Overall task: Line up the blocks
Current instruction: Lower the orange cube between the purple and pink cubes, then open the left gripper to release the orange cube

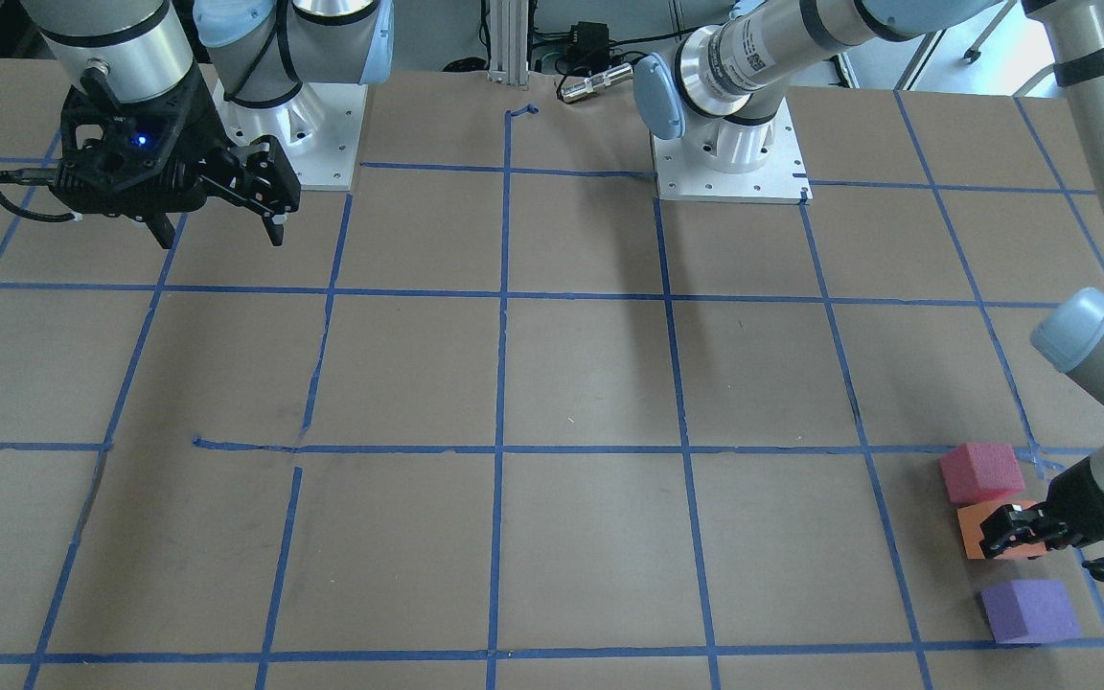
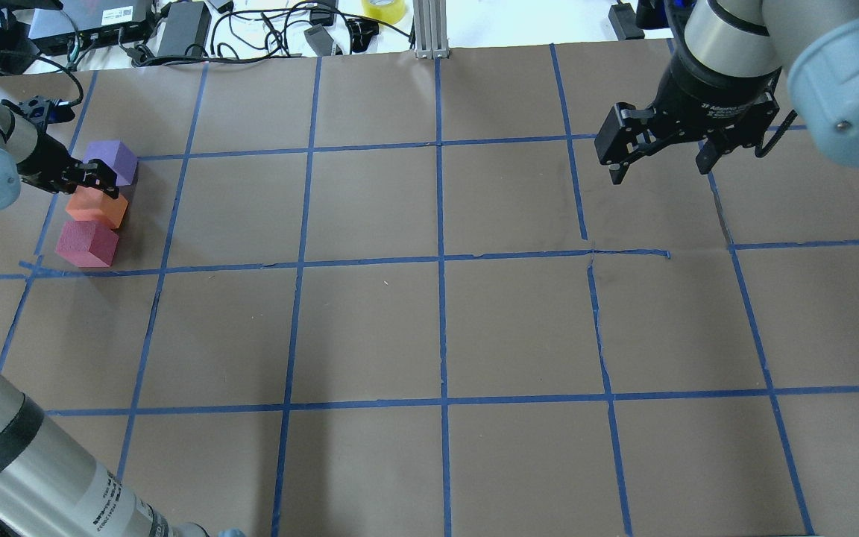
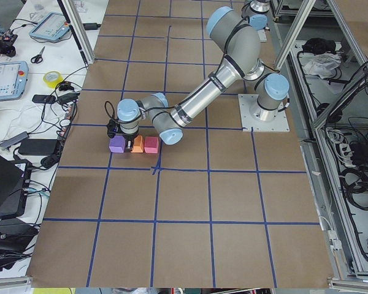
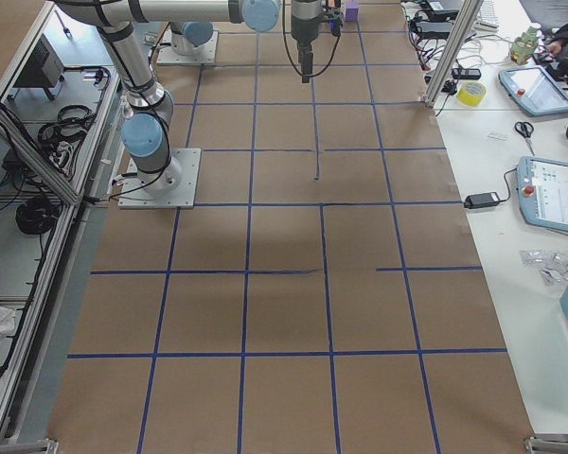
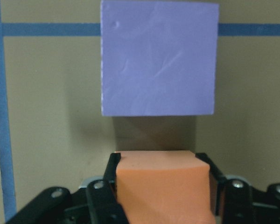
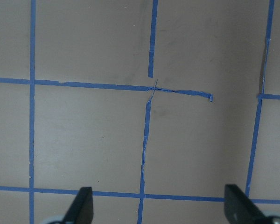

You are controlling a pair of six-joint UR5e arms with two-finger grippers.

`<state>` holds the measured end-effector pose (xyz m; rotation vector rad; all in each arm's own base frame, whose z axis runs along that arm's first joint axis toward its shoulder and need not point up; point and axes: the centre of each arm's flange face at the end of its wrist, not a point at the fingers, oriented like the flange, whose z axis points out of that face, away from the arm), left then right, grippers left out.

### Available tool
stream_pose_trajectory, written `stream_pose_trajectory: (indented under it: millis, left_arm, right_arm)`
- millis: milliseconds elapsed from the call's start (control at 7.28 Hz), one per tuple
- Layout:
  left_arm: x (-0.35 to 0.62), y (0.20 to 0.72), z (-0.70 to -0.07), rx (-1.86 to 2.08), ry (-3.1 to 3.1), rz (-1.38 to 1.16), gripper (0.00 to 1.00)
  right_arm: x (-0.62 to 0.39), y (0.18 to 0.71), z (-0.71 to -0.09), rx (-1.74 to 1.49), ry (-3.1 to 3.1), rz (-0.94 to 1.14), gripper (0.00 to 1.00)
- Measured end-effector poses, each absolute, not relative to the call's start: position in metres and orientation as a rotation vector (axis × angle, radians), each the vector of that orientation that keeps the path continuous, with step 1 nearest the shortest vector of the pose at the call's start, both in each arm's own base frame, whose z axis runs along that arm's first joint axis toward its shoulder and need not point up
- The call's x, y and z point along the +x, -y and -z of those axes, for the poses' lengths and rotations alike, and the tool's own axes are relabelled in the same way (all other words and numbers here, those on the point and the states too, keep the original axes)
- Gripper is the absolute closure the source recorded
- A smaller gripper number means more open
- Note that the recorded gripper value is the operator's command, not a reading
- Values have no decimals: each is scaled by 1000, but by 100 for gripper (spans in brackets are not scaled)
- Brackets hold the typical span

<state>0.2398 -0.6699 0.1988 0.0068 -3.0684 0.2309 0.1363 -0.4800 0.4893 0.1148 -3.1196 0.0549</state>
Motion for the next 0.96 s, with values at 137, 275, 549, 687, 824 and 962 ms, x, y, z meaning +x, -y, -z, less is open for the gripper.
stream_pose_trajectory:
  millis: [137, 275, 549, 687, 824, 962]
  left_arm:
    - [240, 670, -199, 7, 3069, -231, 10]
    - [240, 670, -198, 8, 3069, -230, 10]
    - [239, 668, -201, 8, 3069, -232, 0]
    - [236, 669, -212, 1, 3072, -241, 0]
    - [226, 668, -230, -17, 3071, -216, 0]
    - [211, 661, -258, -36, 3061, -150, 0]
  right_arm:
    - [136, 480, -489, 115, 3120, -56, 0]
    - [136, 480, -489, 114, 3120, -55, 0]
    - [136, 480, -489, 114, 3120, -54, 0]
    - [136, 480, -489, 114, 3120, -54, 0]
    - [136, 480, -489, 113, 3120, -54, 0]
    - [136, 480, -489, 113, 3120, -54, 0]
